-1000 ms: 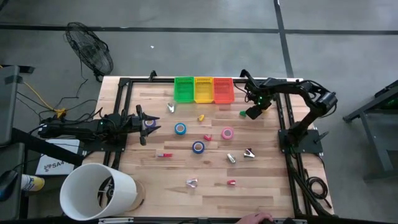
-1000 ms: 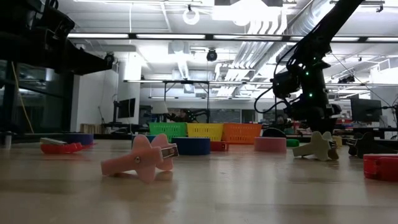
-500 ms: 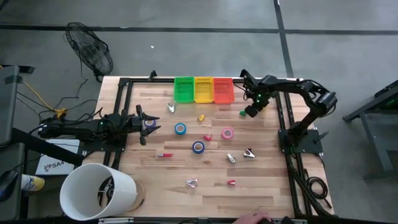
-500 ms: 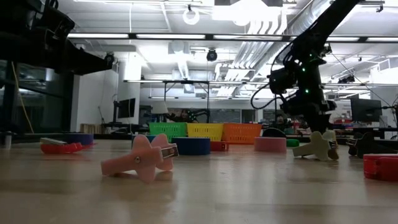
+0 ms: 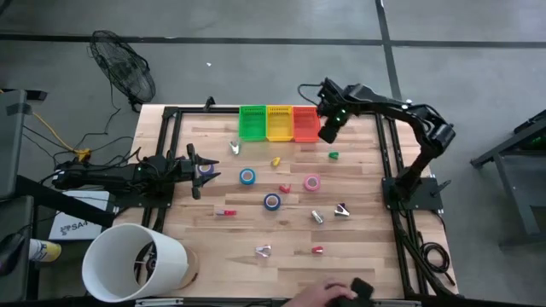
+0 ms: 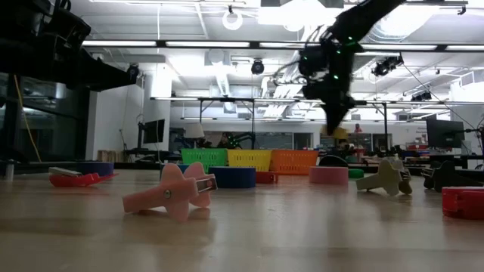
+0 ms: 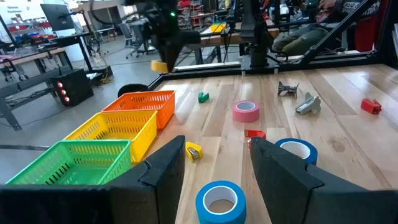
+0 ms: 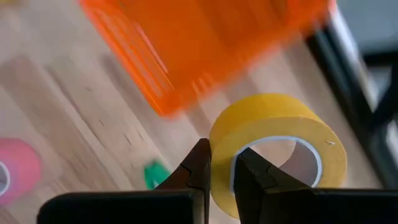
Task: Pick and place Stapler, Stapler remover, tape
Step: Put the yellow tape into the orange bin
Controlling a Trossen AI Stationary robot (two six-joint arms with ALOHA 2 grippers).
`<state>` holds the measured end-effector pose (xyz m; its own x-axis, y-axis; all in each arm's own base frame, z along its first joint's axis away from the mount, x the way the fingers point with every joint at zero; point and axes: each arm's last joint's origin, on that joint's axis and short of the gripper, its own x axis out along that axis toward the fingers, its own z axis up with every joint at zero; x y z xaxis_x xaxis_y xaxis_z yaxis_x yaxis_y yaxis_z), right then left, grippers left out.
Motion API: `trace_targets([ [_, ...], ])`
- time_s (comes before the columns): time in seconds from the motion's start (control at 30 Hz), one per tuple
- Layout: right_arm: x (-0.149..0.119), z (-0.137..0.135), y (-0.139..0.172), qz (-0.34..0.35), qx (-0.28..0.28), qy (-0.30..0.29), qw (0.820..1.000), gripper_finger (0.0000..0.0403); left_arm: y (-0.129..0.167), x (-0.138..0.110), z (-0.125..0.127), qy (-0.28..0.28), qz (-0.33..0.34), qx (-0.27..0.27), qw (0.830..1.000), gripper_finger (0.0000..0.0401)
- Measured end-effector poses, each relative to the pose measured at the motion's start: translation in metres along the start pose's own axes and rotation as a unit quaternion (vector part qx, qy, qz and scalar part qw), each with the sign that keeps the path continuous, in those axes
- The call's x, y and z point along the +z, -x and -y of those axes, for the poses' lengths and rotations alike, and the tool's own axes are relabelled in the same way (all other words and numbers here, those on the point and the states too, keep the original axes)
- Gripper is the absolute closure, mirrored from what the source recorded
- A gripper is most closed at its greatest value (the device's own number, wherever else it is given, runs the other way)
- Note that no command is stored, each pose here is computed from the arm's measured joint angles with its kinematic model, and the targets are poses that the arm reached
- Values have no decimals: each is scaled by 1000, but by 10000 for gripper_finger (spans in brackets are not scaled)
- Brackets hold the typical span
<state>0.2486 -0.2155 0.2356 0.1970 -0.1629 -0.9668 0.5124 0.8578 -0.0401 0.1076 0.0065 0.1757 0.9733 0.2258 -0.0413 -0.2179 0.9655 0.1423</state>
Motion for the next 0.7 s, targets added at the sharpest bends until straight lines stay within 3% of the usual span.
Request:
trace_targets([
  [0.2, 39, -4, -15, -13, 48, 92, 994, 373, 0, 0, 0, 0, 0, 0, 1000, 222],
  [0.43, 70, -3, -40, -66, 65, 138, 986, 369, 0, 0, 0, 0, 0, 2, 1000, 222],
  [0.57, 82, -6, -47, -73, 68, 137, 986, 365, 0, 0, 0, 0, 0, 2, 1000, 222],
  [0.7, 90, -11, -55, -79, 81, 76, 991, 370, 0, 0, 0, 0, 0, 2, 1000, 222],
])
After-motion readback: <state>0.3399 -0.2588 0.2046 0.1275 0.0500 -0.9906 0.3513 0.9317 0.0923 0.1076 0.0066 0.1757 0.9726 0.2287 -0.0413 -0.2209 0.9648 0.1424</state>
